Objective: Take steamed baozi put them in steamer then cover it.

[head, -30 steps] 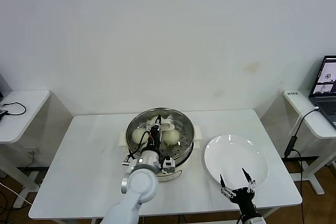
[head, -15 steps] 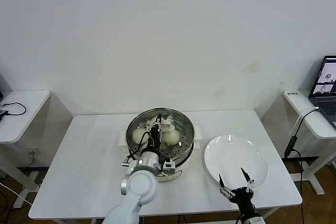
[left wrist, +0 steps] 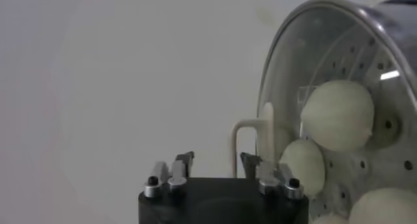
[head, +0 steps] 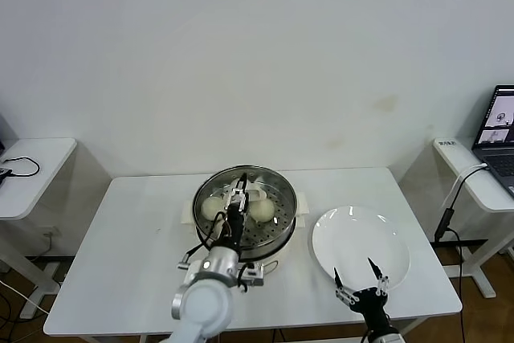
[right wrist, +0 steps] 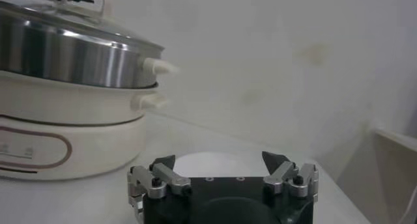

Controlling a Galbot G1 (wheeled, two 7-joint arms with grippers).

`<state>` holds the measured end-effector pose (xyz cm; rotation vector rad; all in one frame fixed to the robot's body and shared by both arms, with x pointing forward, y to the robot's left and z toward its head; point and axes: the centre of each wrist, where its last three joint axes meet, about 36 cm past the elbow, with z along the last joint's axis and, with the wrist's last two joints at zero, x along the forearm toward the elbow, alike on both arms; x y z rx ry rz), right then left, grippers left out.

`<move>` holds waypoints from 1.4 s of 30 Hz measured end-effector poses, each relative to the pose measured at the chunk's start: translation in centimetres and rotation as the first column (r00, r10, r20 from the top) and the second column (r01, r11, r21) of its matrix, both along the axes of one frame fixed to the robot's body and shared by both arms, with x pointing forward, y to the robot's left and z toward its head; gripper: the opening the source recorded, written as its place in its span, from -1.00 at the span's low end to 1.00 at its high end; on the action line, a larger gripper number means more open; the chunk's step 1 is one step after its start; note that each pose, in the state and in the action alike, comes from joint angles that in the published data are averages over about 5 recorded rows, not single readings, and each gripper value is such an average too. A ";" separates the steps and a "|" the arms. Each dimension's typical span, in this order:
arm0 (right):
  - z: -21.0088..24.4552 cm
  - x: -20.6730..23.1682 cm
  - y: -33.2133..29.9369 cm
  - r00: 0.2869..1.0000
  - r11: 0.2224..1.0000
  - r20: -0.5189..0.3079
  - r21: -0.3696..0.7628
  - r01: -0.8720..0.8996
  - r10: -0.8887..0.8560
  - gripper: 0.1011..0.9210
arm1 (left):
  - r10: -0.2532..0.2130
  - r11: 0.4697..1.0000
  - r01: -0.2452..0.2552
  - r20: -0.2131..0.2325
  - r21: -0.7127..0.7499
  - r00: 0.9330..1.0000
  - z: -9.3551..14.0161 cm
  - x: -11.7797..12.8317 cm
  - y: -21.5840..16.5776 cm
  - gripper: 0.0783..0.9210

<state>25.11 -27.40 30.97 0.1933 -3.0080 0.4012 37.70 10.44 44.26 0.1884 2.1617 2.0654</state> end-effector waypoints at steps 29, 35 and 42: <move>1.2 -0.7 -1.7 0.999 0.999 -0.003 -0.035 -0.038 0.038 0.76 | 0.035 0.490 -0.134 -0.134 -0.862 0.990 -1.6 -12.8 15.6 0.77; 1.3 -0.9 -2.0 0.999 0.998 -0.007 -0.035 -0.047 0.047 0.76 | 0.064 0.333 -0.183 -0.171 -0.925 0.983 -3.5 -13.8 17.2 0.77; 1.6 -1.2 -2.0 0.998 0.998 -0.012 -0.024 -0.055 0.054 0.76 | 0.074 0.225 -0.211 -0.199 -0.951 0.977 -5.0 -15.0 17.9 0.77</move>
